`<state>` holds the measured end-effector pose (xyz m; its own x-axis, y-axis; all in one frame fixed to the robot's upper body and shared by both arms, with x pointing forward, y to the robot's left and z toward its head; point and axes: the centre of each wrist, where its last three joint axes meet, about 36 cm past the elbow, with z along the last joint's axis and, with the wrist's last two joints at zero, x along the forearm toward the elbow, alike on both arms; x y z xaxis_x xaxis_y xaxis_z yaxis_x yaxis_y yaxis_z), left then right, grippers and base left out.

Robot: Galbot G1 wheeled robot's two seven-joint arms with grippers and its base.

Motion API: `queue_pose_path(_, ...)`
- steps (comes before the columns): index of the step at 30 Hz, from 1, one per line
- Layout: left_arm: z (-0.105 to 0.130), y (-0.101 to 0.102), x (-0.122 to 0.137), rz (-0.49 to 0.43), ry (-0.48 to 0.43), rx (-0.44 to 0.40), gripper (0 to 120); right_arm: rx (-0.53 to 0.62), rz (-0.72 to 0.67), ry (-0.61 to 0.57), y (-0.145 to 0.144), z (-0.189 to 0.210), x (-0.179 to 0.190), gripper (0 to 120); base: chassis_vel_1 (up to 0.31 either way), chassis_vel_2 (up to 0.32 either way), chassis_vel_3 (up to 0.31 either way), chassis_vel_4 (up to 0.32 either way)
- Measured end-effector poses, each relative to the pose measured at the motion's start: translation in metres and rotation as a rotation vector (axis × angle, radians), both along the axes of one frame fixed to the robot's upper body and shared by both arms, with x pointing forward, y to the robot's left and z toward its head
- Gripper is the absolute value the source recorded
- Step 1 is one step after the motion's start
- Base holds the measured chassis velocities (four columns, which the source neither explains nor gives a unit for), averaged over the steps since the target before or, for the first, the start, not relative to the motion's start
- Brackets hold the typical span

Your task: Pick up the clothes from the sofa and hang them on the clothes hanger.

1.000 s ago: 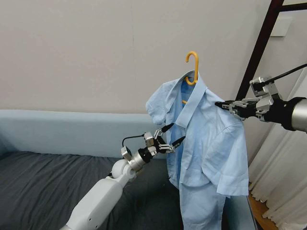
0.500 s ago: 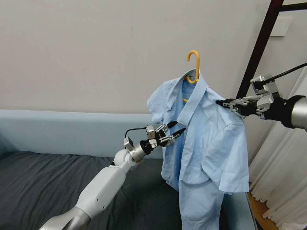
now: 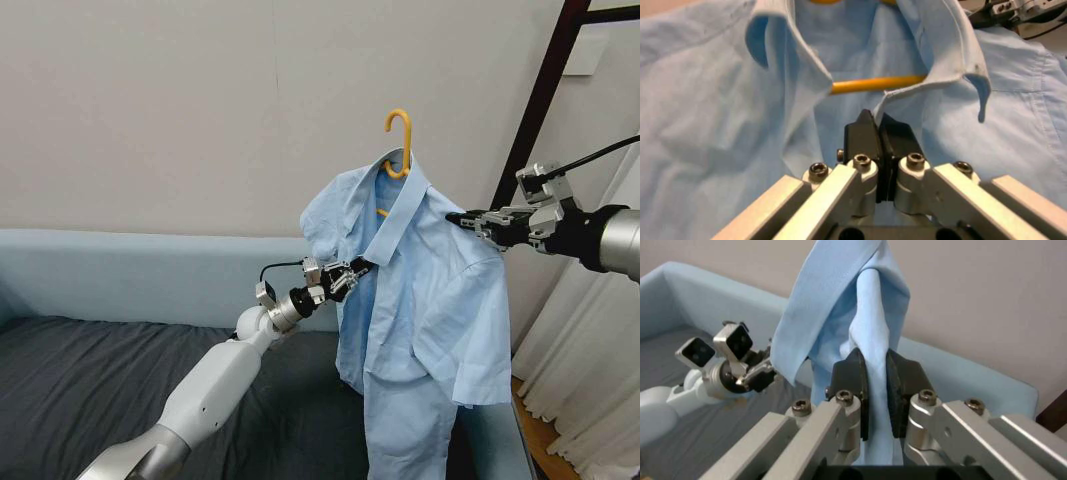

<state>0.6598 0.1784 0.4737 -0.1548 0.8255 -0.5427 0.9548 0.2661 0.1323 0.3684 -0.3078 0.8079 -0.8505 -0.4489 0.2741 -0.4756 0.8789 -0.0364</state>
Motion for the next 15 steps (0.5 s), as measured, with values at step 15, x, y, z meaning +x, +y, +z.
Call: queue_pose_path(15,0.026,0.012,-0.001,0.018,-0.178,0.183,0,0.076,-0.004,0.024,0.001,0.008,-0.004,7,0.000,0.000,0.000,0.000)
